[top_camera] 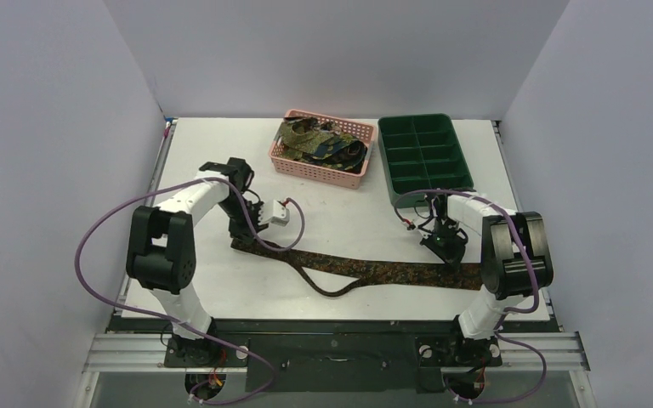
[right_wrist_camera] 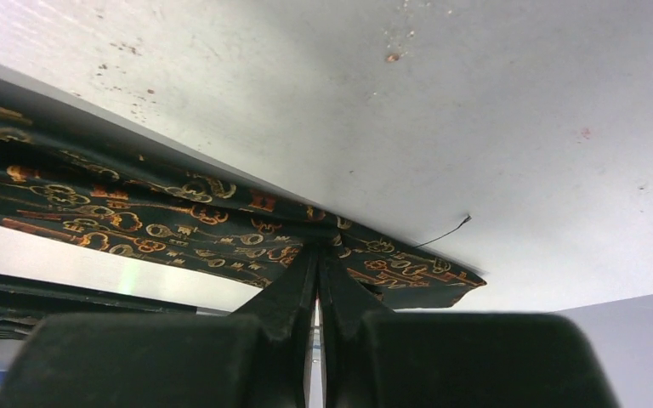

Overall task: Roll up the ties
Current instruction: Flatten out the tie at the center of the board.

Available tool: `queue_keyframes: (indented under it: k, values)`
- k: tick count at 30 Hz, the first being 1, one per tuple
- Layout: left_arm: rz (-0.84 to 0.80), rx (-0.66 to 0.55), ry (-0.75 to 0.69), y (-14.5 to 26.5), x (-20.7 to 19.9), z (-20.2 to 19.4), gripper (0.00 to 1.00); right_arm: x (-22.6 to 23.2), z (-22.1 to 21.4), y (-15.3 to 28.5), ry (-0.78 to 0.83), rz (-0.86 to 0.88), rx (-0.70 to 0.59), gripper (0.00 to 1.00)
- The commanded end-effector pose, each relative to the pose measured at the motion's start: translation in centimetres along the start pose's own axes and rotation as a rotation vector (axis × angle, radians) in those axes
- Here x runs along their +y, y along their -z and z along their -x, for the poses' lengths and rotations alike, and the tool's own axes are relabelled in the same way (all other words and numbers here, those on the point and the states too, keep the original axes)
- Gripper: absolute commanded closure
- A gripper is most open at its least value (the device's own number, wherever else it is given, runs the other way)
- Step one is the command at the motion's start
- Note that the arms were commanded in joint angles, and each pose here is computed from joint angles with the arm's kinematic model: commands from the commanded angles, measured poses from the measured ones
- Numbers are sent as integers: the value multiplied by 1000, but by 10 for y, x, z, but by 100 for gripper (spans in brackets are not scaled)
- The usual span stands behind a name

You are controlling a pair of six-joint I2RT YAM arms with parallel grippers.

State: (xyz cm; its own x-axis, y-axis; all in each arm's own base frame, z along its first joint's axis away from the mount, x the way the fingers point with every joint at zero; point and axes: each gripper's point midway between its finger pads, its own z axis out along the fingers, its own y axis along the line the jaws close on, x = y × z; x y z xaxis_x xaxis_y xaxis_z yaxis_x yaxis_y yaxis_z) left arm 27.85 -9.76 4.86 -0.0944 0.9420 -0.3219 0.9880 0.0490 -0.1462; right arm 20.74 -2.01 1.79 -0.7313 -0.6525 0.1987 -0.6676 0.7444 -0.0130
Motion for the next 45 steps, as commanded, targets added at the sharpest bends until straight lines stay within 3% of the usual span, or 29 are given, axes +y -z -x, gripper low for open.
queue_keyframes:
  k: [1,8,14,17,19,20,23,24,27,28,30,31,34,38,44,45]
  values:
    - [-52,52,-30,20,-16,-20,100,-10,-1,-1,2,-63,16,100]
    - [-83,125,116,6,-1,-63,100,-20,-3,7,32,-120,16,100]
    - [-43,114,191,11,17,-73,100,-27,-2,14,47,-155,11,100]
    - [-11,88,204,15,24,-67,92,-32,5,18,45,-167,-9,100]
    - [13,58,209,21,29,-59,84,-33,7,20,46,-172,-13,100]
    - [21,41,208,23,31,-55,73,-33,7,20,46,-172,-13,100]
    - [68,-20,181,35,33,-36,55,-30,3,24,61,-166,-23,100]
    - [74,-34,174,37,31,-32,43,-28,1,26,64,-155,-26,100]
    - [119,-111,109,47,25,-4,24,-20,-3,38,75,-147,-86,99]
    - [115,-122,105,45,19,2,16,-18,-5,45,75,-149,-104,95]
    - [115,-161,37,38,6,32,1,-14,-4,56,71,-144,-156,79]
    - [151,-195,5,41,8,46,2,-10,-1,59,72,-130,-183,68]
    - [140,-262,-55,22,-13,89,3,0,1,71,86,-113,-260,57]
    - [116,-339,-137,-8,-29,139,3,5,-7,67,117,-109,-250,57]
    - [-3,-312,-171,-43,-58,163,1,18,-9,68,111,-65,-276,64]
    - [-15,-308,-180,-47,-62,163,7,19,-8,69,102,-60,-283,65]
